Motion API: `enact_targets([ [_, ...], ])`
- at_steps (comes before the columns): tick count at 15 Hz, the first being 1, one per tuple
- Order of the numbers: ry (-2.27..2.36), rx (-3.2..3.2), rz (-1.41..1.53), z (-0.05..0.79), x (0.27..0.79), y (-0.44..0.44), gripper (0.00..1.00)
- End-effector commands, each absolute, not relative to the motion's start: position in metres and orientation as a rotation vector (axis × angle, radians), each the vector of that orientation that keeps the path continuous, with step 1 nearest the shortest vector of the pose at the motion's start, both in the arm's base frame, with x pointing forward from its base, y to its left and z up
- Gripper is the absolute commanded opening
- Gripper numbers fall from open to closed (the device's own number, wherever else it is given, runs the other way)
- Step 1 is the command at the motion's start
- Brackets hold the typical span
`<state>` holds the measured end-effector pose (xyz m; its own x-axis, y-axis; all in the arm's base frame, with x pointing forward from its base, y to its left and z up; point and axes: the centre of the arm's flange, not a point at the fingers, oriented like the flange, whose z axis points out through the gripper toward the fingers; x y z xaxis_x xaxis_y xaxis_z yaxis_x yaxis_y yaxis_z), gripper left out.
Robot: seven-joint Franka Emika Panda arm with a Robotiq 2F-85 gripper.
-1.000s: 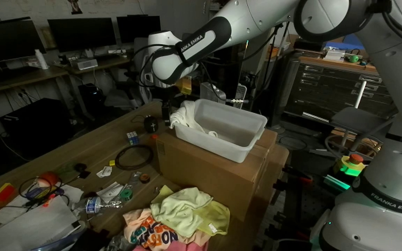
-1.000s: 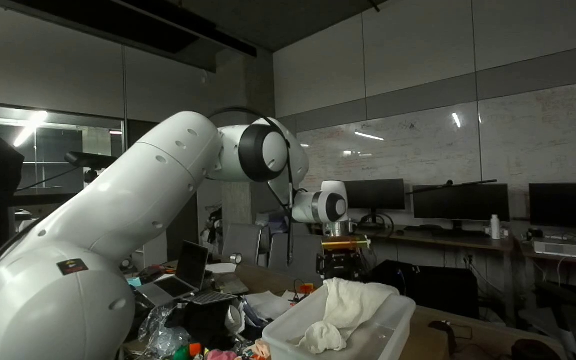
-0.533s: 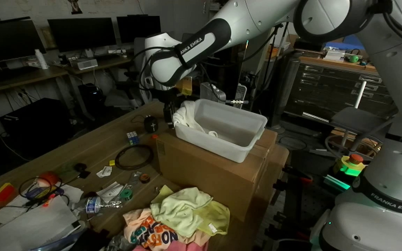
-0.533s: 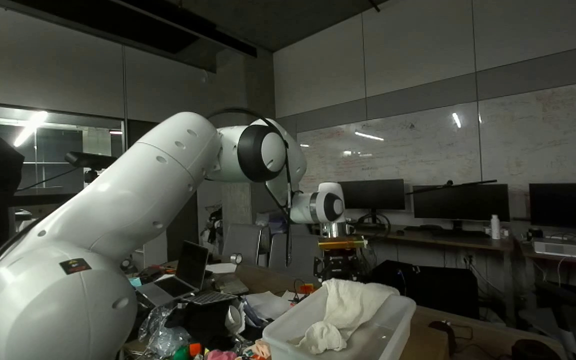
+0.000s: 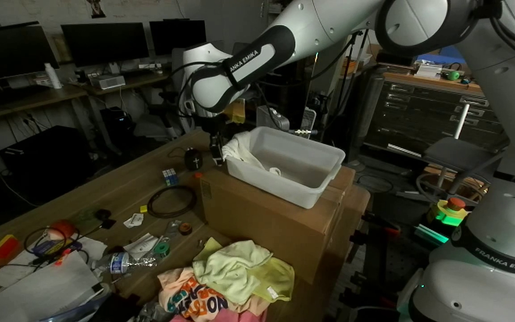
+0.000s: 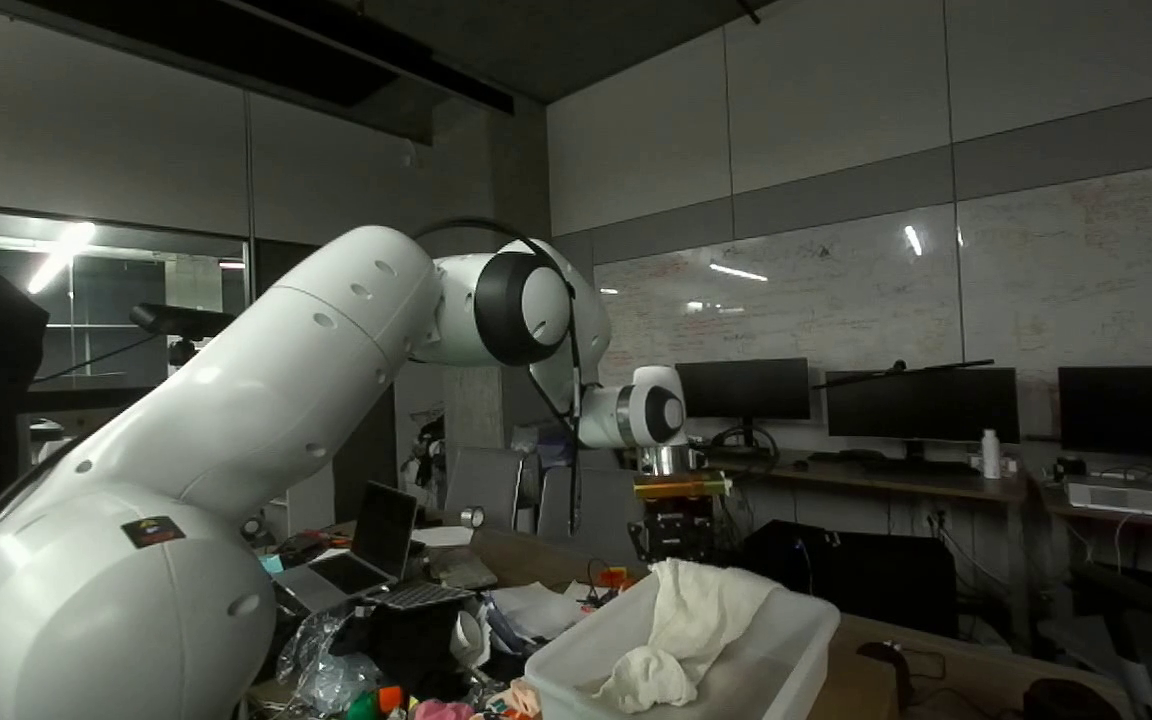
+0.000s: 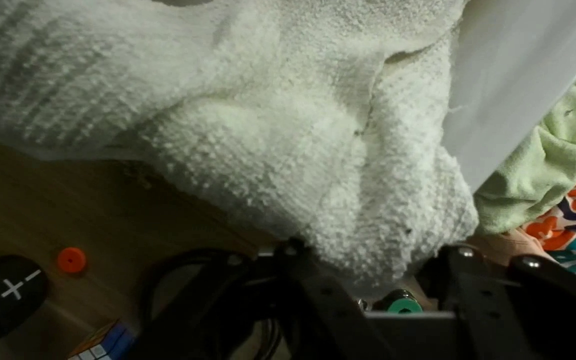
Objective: Remove the things from the bowl and put them on the table
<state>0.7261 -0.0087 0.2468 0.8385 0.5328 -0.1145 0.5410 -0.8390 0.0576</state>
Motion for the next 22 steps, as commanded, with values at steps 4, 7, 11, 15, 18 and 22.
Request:
enact_targets([
  [4,0.863,2.914,-0.134,0.256,0.735,-0.010,0.02],
  [7,0.851,2.922,-0.076,0.272,0.730,-0.010,0.03],
  [11,0.830,2.888,0.056,0.318,0.722,-0.005,0.03],
  [15,0.736,2.814,0.330,0.407,0.706,0.005,0.03],
  [18,0.640,2.757,0.544,0.473,0.687,0.014,0.03],
  [22,0.517,2.640,0.790,0.551,0.645,0.042,0.03],
])
